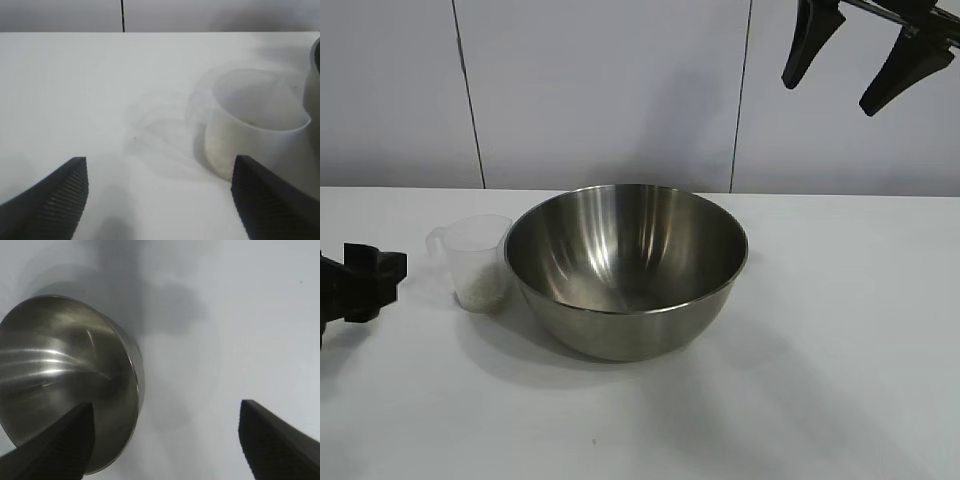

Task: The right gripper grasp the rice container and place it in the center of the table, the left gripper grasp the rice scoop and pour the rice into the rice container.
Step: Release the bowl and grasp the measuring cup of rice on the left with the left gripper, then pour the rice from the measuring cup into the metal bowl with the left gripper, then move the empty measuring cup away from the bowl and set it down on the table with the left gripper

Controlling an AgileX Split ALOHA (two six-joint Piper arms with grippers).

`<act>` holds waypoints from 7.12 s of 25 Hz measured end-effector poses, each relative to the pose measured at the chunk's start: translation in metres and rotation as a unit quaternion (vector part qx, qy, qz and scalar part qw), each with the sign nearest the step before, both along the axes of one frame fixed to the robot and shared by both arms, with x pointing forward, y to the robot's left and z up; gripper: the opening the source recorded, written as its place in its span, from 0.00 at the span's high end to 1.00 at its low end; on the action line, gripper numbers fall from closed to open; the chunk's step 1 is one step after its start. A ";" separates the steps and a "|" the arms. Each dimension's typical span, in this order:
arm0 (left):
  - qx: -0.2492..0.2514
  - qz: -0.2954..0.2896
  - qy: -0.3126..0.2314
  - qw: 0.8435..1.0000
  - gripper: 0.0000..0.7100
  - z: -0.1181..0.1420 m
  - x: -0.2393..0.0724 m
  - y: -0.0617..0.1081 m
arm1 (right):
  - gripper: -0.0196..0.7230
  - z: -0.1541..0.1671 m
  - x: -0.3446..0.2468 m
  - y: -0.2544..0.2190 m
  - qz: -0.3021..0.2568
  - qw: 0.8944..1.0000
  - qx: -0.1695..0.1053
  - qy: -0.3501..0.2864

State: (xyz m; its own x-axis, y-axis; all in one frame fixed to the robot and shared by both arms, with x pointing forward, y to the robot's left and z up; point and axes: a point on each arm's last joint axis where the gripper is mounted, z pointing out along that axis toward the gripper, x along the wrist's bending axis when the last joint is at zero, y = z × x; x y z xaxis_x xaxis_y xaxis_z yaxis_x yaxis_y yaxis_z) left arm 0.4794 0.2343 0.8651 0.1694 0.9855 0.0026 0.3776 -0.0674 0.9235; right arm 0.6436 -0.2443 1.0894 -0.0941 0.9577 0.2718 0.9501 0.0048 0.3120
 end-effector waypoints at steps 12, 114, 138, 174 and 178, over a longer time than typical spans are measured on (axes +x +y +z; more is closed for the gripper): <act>0.024 -0.011 0.008 1.000 0.20 -0.029 0.029 -0.010 | 0.24 0.000 0.000 0.000 0.000 1.000 0.000 0.000; 0.632 -0.292 -0.288 0.658 0.99 0.112 0.054 -0.157 | 0.24 0.001 0.003 0.001 -0.003 1.000 0.006 -0.017; 0.830 -0.350 -0.331 0.280 0.99 0.105 0.038 -0.175 | 0.24 0.002 0.004 0.002 -0.006 1.000 0.014 -0.023; -0.098 -0.205 0.072 0.971 0.99 0.142 0.119 -0.018 | 0.24 0.002 0.005 0.002 0.000 1.000 0.014 -0.028; -0.026 -0.265 0.041 0.963 0.99 0.129 0.110 0.002 | 0.24 0.002 0.005 0.002 0.001 1.000 0.013 -0.028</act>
State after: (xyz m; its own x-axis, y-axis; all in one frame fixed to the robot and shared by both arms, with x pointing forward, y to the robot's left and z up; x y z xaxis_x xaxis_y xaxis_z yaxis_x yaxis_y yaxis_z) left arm 0.5897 0.2361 0.9945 0.6463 0.7590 -0.0792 0.3746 -0.2251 0.8995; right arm 0.6482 -0.2421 1.0918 -0.1128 0.9501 0.2907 0.9308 -0.0013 0.3655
